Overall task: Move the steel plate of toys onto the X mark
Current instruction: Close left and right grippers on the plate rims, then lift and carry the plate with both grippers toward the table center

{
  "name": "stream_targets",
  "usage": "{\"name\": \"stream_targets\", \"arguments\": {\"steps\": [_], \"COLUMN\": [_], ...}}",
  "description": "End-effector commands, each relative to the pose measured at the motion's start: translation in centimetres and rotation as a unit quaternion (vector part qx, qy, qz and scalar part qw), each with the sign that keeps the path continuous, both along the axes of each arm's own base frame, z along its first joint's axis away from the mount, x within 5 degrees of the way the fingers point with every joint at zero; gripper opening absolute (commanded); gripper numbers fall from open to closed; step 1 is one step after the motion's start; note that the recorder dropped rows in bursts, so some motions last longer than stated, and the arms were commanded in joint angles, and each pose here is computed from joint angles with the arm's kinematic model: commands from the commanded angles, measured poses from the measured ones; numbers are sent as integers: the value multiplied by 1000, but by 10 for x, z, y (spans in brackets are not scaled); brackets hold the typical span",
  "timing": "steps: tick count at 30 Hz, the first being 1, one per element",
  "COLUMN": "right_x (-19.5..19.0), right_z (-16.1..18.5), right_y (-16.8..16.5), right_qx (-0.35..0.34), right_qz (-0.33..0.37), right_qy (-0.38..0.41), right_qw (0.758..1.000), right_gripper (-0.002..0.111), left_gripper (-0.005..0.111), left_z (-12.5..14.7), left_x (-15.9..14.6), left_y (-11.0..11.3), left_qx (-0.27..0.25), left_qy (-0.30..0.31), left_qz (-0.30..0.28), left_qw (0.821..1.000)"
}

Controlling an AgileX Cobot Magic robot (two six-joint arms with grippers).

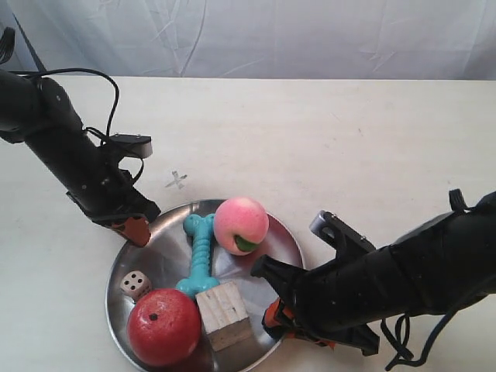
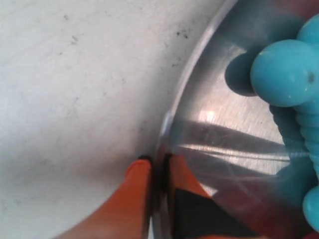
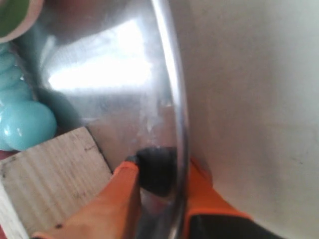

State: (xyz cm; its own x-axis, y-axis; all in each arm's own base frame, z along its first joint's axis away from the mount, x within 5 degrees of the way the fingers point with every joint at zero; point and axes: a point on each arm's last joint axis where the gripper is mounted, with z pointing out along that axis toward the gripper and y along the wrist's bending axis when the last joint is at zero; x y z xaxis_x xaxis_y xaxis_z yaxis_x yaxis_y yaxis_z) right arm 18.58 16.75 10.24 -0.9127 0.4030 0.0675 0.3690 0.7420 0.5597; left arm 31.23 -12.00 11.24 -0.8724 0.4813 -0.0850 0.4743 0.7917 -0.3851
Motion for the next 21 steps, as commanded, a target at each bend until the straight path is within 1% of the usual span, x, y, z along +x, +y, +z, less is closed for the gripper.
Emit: {"name": "stream_targets", "arguments": {"steps": [1,5,10,14,18,21], "right_x": [-3,-3,-5,-5,-6,-6], "right_z": [-5,-5,-3,-2,1,3], "right_y": [5,5,8,8,9,9], "right_qx": [8,9,26,29,39,43], "right_qz": [26,26,35,35,33,31], "right_qy": [11,11,19,18,20,19], "right_qw": [1000,1000,999,999,998,998], "right_gripper": [-1,-1,-1,-1,-1,-1], "left_gripper": [0,0,0,0,0,0], "left_z": [-11,-11,-11,-2,4,10], "left_x": [-20,-23,-24,-24,-21,-19], "left_y": [-17,-15,-13,-13,-11,-11], "left_qx": [-24,-19,-6,-6,16,22], "left_qy": [86,104,109,116,125,137], "left_qz": [-6,-15,-15,-26,-33,-40], "left_qw": [996,994,994,993,992,989]}}
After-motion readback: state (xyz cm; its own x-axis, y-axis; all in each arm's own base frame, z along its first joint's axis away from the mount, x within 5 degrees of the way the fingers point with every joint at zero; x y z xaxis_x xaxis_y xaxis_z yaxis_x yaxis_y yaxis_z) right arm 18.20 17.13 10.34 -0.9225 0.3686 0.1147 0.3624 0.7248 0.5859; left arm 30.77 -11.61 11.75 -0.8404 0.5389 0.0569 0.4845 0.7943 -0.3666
